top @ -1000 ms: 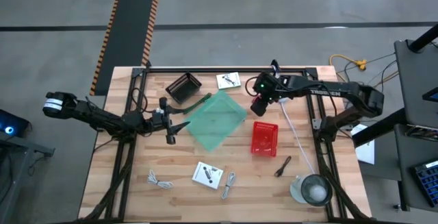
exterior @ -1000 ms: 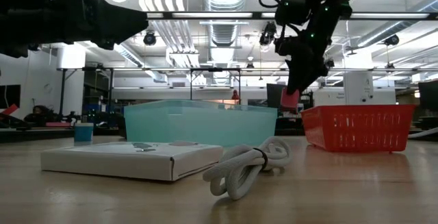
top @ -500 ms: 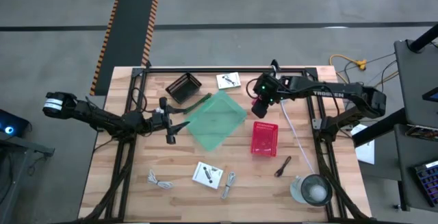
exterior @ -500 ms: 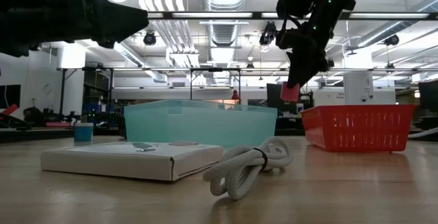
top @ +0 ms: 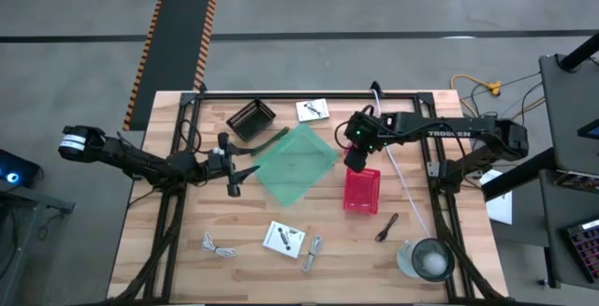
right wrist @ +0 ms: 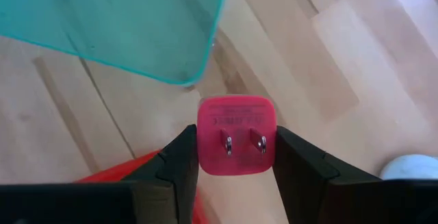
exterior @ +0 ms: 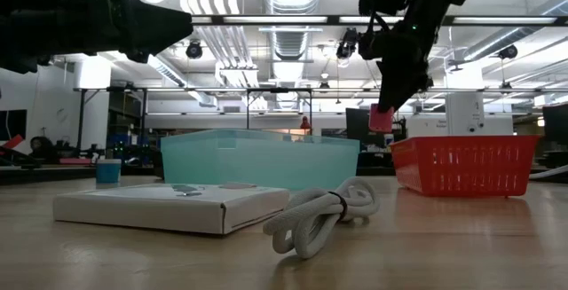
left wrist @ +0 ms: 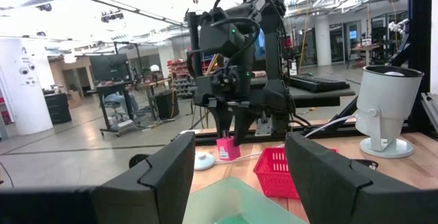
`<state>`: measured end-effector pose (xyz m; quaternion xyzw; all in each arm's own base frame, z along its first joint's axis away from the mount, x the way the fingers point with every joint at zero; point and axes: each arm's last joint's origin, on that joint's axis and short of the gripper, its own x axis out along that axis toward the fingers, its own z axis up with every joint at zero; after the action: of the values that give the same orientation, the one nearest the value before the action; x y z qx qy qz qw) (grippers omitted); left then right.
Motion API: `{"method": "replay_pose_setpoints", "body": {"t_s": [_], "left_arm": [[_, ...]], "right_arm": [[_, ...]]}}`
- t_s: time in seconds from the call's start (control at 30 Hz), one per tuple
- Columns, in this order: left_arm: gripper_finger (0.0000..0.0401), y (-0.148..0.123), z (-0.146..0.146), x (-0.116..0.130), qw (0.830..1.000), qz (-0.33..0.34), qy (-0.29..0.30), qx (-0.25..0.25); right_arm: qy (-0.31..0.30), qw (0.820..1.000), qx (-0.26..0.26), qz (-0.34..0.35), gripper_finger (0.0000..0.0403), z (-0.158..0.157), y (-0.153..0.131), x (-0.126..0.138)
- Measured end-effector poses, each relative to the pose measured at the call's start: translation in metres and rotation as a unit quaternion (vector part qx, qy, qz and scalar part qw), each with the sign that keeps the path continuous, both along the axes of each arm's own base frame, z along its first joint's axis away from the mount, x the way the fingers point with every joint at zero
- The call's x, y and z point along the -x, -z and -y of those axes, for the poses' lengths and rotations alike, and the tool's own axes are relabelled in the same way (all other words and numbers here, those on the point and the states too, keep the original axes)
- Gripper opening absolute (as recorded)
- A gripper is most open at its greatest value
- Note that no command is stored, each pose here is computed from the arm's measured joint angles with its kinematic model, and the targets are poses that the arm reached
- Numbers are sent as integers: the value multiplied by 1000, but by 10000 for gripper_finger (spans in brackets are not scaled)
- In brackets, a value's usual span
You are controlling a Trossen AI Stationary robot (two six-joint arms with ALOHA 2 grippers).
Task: Pick and place items into bin
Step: Put the pink charger adapter into the red bin
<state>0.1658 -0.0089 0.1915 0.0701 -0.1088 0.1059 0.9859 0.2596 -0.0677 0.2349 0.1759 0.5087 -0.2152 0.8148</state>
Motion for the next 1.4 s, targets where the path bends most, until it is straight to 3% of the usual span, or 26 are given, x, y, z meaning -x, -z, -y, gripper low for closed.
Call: {"method": "replay_pose_setpoints", "body": {"t_s": [1.4], "left_arm": [[211,3,0,1,1000,-7,1,2]], "right_arm": [[-18,998,-39,-54,141,-43,3,5]]}}
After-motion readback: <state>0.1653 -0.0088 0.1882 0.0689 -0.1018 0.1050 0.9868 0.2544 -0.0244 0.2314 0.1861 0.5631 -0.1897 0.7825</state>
